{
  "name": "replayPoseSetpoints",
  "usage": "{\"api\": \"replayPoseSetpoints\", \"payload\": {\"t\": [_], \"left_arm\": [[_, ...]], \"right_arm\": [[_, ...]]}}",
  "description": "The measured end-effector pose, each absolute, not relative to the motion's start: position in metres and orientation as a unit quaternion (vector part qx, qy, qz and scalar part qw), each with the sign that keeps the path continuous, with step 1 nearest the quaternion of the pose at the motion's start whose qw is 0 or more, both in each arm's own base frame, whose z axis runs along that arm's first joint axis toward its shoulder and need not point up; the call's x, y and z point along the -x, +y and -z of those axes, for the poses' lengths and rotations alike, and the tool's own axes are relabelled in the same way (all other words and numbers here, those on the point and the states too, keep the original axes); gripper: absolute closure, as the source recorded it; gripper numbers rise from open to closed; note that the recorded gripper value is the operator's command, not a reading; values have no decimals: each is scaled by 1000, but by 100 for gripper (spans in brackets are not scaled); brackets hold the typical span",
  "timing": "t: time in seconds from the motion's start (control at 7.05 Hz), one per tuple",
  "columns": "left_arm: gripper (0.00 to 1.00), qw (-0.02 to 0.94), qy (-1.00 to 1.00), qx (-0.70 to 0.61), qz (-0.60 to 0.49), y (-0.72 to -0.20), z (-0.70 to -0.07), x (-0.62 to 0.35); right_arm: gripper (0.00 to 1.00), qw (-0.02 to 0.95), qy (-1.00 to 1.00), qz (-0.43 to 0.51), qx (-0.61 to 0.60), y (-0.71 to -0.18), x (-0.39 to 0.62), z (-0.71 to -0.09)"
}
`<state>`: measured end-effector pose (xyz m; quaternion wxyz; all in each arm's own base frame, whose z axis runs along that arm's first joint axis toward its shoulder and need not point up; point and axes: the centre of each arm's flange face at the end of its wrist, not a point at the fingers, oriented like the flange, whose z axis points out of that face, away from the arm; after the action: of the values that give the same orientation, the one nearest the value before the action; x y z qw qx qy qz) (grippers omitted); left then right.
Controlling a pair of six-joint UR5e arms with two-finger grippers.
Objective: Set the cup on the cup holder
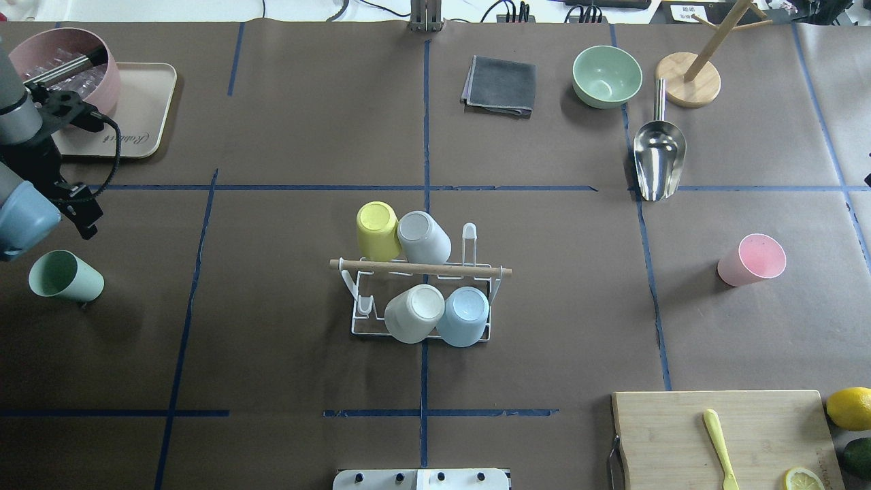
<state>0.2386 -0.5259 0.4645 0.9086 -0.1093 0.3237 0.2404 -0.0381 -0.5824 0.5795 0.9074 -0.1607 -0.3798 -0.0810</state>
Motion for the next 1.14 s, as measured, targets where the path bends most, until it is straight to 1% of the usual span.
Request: {"api": "replayPoseSetpoints", "payload": {"t": [0.28, 0.57, 0.85, 1.14], "left_arm": [[0, 906, 312, 145, -247, -529, -464, -267], [0, 906, 307, 155, -247, -540, -462, -279], [0, 904, 304, 169, -249, -559, -474, -290], [0, 898, 283, 167, -292, -571, -501, -289]], "right_arm": [[0, 895, -380, 85, 217, -630, 50, -570], [0, 881, -393, 78, 252, -654, 74, -575], [0, 869, -392, 100, 284, -656, 132, -581], [0, 863, -386, 121, 301, -646, 172, -585]]}}
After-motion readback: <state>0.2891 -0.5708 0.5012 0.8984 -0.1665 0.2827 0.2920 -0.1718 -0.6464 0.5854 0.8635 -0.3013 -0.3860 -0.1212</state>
